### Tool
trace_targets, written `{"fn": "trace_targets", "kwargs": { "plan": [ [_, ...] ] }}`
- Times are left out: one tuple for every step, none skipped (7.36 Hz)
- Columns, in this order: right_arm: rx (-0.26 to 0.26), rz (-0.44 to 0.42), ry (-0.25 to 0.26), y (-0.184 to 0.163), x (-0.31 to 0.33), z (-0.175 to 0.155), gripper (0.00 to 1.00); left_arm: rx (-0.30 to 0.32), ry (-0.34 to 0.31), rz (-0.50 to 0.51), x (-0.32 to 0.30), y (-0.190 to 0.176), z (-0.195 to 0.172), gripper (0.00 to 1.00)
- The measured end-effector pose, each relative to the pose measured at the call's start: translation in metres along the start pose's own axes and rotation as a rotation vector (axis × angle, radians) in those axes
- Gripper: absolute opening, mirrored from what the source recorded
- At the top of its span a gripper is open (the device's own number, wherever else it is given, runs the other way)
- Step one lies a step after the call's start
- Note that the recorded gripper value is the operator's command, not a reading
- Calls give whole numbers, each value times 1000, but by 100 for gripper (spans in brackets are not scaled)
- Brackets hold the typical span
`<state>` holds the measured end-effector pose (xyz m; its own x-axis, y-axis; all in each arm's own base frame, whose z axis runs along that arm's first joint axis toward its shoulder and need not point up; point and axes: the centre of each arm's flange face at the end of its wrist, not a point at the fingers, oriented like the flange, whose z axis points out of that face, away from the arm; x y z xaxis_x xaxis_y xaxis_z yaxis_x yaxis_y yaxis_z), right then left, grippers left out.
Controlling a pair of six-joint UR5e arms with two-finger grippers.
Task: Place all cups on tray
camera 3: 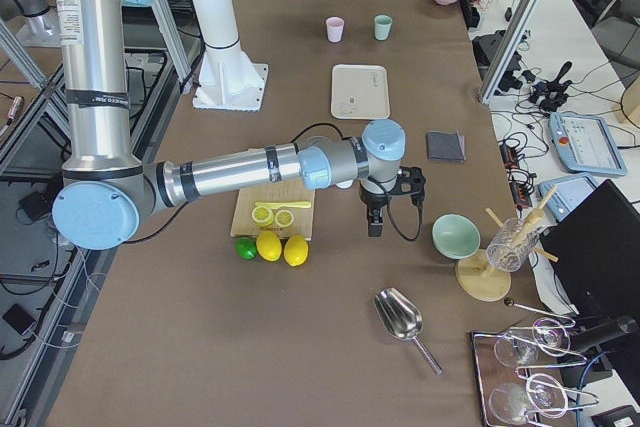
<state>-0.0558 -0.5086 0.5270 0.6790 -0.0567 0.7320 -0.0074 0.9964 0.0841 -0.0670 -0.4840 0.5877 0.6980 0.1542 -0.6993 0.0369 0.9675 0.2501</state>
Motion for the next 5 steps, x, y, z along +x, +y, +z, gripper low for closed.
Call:
{"fn": "trace_targets", "kwargs": {
  "plan": [
    [15,-13,-20,1,-27,8,100,6,0,8,1,-1,0,98],
    [31,-2,-37,4,-53,21,100,12,1,14,2,-2,-1,98],
    [36,11,-43,9,-76,38,100,17,2,19,3,-2,-1,98],
    [30,30,-40,14,-97,53,100,18,3,22,3,-2,-1,98],
    [24,43,-34,18,-118,66,100,18,3,22,3,-1,0,98]
  ]
}}
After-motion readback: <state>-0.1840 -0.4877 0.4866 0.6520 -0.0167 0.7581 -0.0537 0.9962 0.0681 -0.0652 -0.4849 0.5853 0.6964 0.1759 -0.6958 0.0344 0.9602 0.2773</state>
